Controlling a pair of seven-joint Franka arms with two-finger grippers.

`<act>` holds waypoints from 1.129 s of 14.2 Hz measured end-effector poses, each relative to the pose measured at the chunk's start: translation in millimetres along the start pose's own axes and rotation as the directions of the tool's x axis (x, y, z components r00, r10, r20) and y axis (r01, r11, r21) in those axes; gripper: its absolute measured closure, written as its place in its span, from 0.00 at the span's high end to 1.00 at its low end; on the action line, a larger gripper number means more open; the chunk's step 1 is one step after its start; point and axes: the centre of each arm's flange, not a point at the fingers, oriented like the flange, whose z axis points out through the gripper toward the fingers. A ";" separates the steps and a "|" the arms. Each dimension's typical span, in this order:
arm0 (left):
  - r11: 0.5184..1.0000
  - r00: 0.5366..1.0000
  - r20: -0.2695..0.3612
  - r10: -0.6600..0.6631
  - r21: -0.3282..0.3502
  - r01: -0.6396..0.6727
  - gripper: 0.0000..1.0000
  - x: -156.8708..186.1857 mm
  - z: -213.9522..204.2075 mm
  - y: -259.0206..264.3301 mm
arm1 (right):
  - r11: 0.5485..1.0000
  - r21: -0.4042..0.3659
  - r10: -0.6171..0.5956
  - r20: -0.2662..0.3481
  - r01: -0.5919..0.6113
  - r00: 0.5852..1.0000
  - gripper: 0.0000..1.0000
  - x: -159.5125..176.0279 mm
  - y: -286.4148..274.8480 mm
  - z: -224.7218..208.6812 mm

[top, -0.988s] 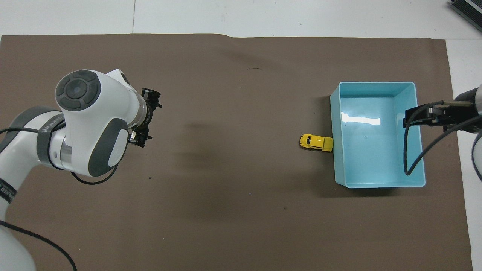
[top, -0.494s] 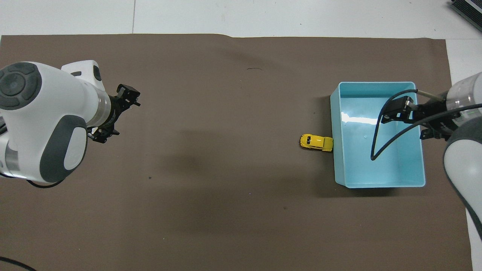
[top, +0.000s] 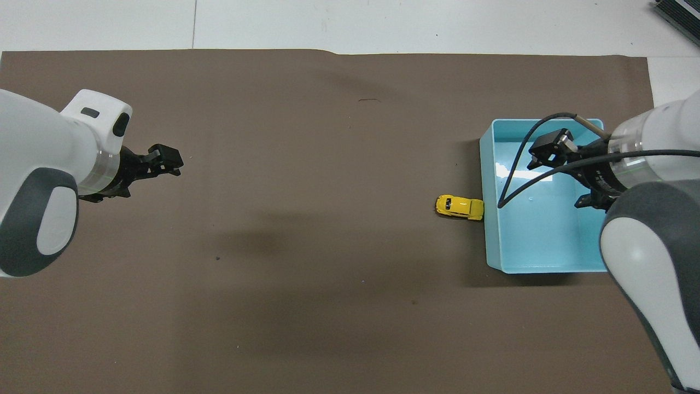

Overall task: Wind up and store yellow beetle car
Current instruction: 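Retract the left gripper while the right gripper moves toward the car, then lower the right gripper onto the yellow car beside the box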

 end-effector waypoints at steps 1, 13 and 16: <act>0.998 0.997 0.006 0.070 0.003 -0.070 1.00 1.1 -3.3 -9.1 | 0.998 0.010 0.055 -0.006 -0.054 0.998 1.00 -3.8 -5.3 4.0; 0.926 0.926 0.032 0.376 0.005 -0.376 1.00 4.6 -94.6 -39.2 | 0.861 -0.009 0.509 0.009 -0.509 0.861 1.00 -18.2 -27.3 79.7; 0.927 0.927 0.029 0.375 0.005 -0.375 1.00 1.6 -120.6 -40.9 | 0.833 -0.006 0.553 0.010 -0.553 0.833 1.00 -25.7 -32.3 102.3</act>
